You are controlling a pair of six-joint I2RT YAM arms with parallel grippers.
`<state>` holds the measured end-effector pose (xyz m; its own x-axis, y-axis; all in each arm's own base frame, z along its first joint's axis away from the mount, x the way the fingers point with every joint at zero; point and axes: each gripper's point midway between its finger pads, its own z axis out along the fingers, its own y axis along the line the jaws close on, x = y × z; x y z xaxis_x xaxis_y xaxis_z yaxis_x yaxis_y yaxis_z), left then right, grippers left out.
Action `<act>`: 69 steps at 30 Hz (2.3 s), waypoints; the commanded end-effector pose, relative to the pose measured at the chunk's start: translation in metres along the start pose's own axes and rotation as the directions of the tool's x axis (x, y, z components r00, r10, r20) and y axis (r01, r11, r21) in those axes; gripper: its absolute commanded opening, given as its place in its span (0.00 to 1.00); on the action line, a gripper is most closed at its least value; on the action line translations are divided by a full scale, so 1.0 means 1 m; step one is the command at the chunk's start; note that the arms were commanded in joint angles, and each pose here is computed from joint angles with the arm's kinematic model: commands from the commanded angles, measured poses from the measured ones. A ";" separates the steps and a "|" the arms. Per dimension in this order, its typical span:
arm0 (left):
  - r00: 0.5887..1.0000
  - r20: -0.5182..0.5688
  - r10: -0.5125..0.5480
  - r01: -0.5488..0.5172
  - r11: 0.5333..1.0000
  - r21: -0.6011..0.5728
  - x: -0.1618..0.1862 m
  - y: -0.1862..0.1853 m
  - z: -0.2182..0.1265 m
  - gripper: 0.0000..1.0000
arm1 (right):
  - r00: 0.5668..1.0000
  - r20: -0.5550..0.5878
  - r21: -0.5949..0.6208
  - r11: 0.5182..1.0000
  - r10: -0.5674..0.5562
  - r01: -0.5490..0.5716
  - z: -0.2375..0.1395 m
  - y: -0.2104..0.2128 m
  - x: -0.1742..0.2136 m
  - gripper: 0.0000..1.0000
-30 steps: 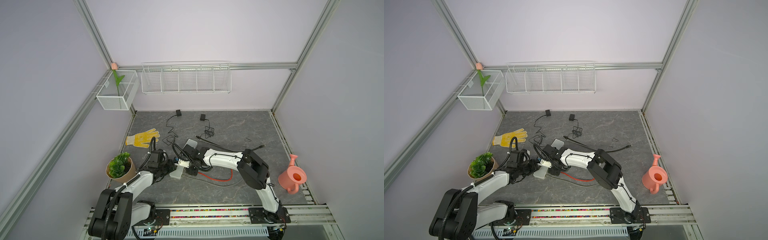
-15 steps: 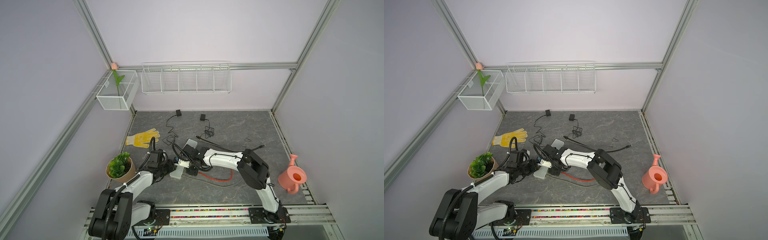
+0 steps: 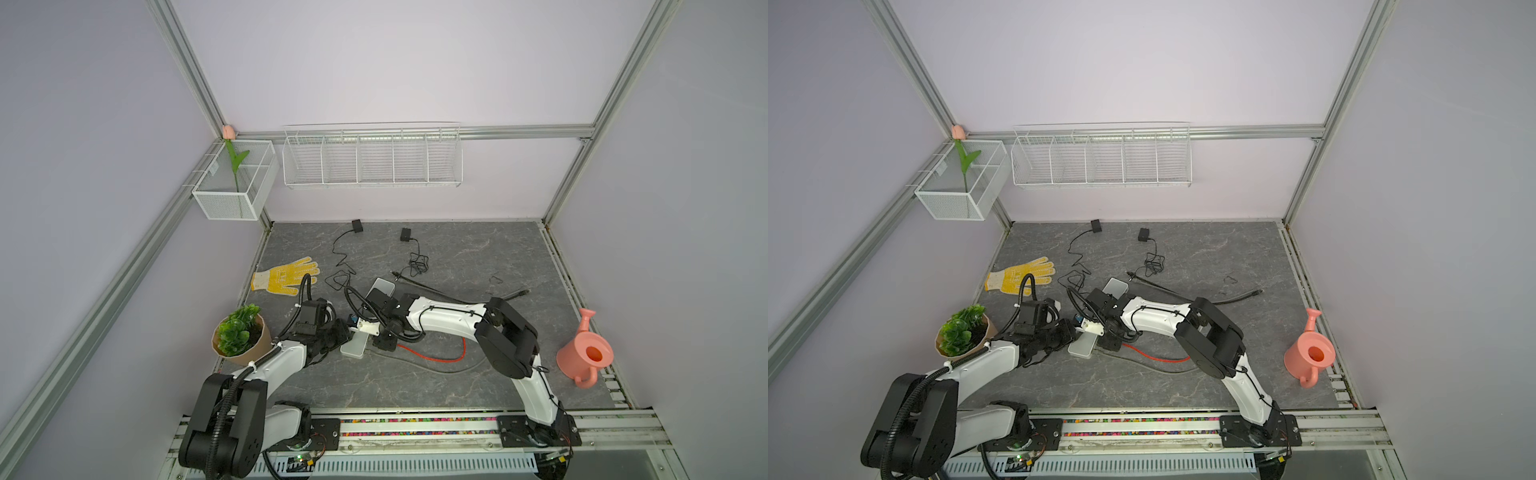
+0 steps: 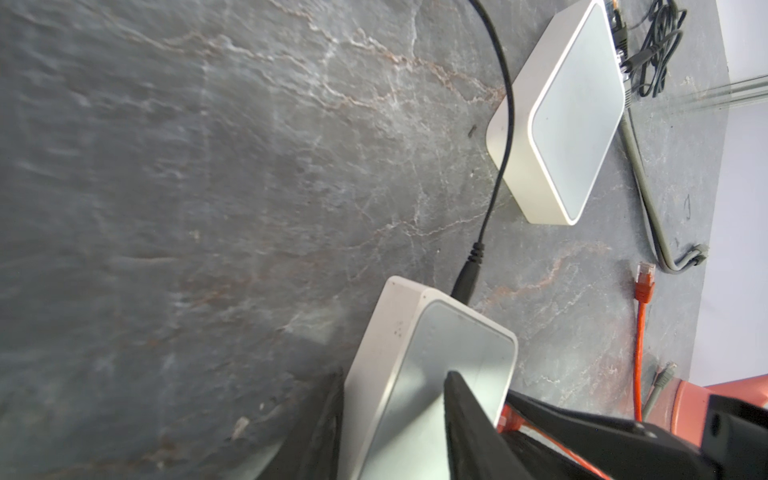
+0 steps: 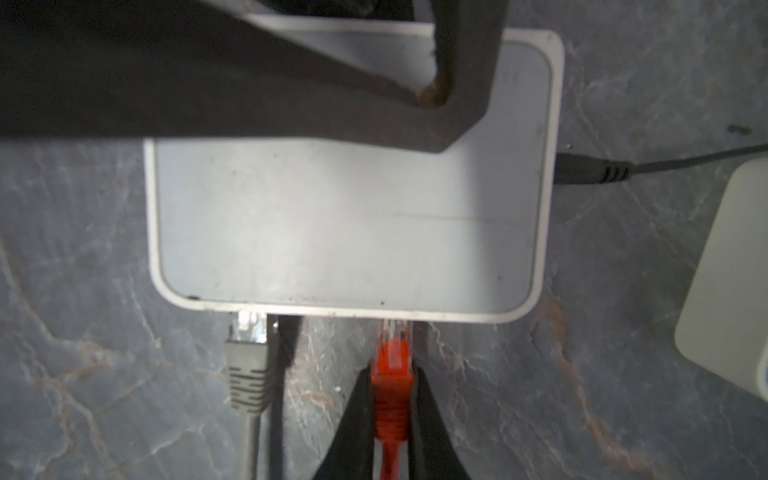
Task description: Insert the plug into the switch port
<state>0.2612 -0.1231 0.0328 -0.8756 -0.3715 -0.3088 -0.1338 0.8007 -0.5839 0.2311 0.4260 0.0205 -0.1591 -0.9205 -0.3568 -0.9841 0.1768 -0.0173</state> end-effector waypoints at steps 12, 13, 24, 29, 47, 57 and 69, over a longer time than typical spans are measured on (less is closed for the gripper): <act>0.997 -0.069 0.027 -0.020 0.996 0.091 0.013 -0.017 0.002 0.39 | 0.995 0.097 -0.015 1.000 -0.026 0.028 -0.017 0.001 -0.022 0.07; 0.997 -0.068 0.027 -0.020 0.996 0.090 0.013 -0.016 0.002 0.39 | 0.995 0.098 -0.014 1.000 -0.027 0.028 -0.017 0.000 -0.022 0.07; 0.998 -0.063 0.029 -0.023 0.996 0.088 0.012 -0.016 0.001 0.38 | 0.993 0.112 0.006 1.000 -0.029 0.028 -0.023 -0.005 -0.025 0.07; 0.998 -0.058 0.026 -0.021 0.996 0.084 0.012 -0.016 0.001 0.38 | 0.993 0.110 0.013 0.999 -0.033 0.032 -0.025 -0.005 -0.024 0.07; 0.998 -0.054 0.029 -0.025 0.996 0.081 0.011 -0.015 0.000 0.37 | 0.994 0.104 -0.006 0.999 -0.038 0.038 -0.018 0.001 -0.023 0.07; 0.995 -0.091 0.050 -0.037 0.990 0.136 0.017 -0.023 0.005 0.38 | 0.987 0.153 -0.019 0.998 -0.049 0.053 -0.018 0.002 -0.046 0.07; 0.992 -0.106 0.066 -0.046 0.983 0.179 0.021 -0.029 0.005 0.36 | 0.976 0.207 -0.075 0.994 -0.061 0.078 -0.003 0.012 -0.072 0.07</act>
<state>0.2647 -0.1294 0.0321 -0.8856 -0.3451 -0.3109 -0.0924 0.7869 -0.6102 0.2337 0.4294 0.0233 -0.1644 -0.9308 -0.3264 -0.9858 0.1666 0.0214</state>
